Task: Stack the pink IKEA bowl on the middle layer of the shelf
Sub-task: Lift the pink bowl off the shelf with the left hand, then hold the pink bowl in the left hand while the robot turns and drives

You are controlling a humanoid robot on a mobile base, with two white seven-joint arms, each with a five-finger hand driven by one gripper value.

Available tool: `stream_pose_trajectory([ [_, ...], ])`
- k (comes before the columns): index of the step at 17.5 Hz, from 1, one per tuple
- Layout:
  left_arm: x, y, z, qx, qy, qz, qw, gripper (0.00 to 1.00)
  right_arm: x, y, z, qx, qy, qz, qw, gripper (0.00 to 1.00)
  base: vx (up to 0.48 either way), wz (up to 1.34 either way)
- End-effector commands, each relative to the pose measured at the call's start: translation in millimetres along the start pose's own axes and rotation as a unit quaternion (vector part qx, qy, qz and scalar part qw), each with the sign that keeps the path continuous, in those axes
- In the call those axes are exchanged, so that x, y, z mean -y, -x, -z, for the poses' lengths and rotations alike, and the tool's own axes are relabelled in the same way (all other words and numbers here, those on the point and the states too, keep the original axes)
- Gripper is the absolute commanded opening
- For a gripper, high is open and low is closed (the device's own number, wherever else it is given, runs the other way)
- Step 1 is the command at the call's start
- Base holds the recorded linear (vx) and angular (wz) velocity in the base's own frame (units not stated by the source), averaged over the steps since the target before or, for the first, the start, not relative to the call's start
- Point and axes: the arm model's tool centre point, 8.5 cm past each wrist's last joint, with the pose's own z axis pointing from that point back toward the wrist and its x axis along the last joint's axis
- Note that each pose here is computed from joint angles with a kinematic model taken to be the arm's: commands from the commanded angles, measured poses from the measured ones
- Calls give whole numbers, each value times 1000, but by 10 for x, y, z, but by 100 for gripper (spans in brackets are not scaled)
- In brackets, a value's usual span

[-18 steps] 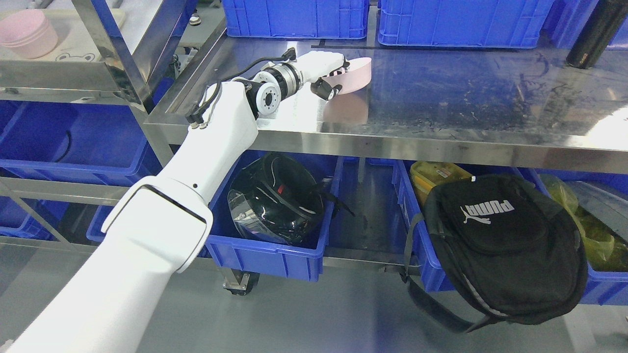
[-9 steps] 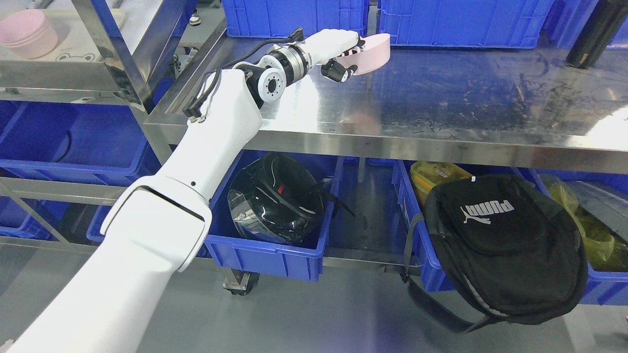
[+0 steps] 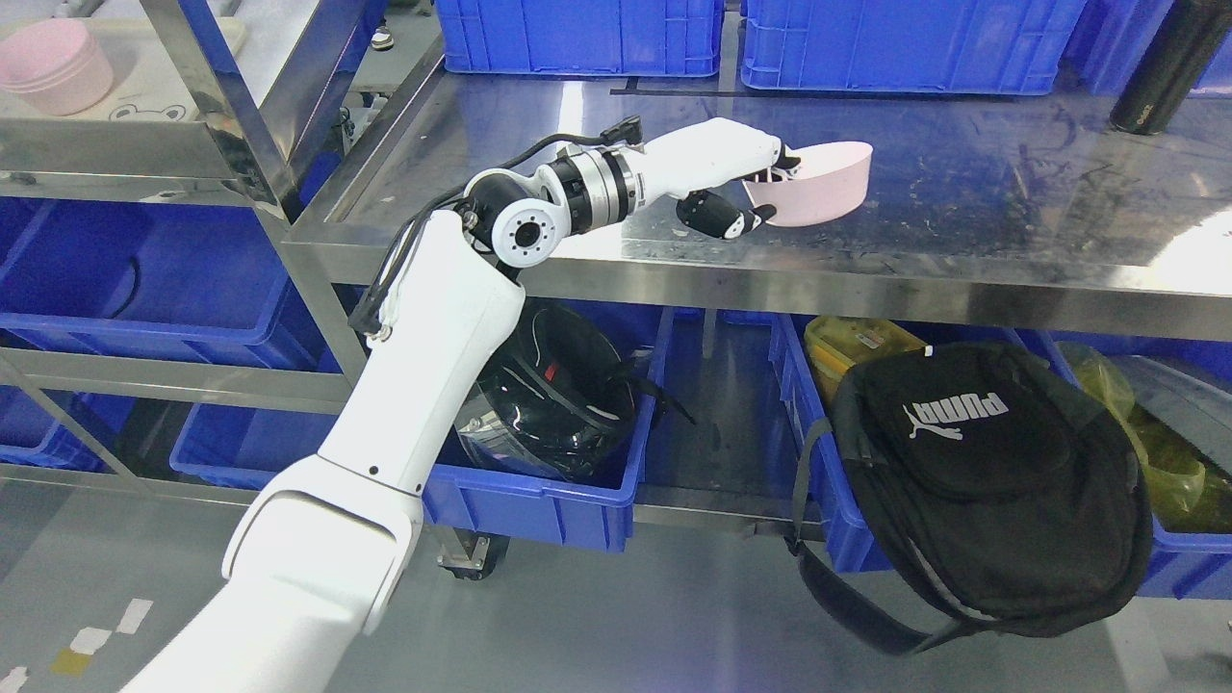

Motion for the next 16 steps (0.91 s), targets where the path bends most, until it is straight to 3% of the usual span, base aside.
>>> stream_pose_trajectory([
  [1, -852, -437, -975, 20, -144, 157, 977, 0, 100, 100, -4, -4, 8, -1, 1000, 100, 0, 0],
  [3, -775, -374, -1058, 17, -118, 173, 978, 0, 100, 100, -4, -4, 8, -1, 1000, 100, 0, 0],
  [8, -218, -294, -1054, 11, -90, 122, 988, 0, 100, 100, -4, -4, 8, -1, 1000, 100, 4, 36],
  [12, -201, -299, -1044, 11, -93, 116, 989, 0, 100, 100, -4, -4, 8, -1, 1000, 100, 17, 369],
  [16, -138, -270, -1076, 6, -89, 111, 990, 1, 100, 100, -4, -4, 8, -1, 1000, 100, 46, 1082],
])
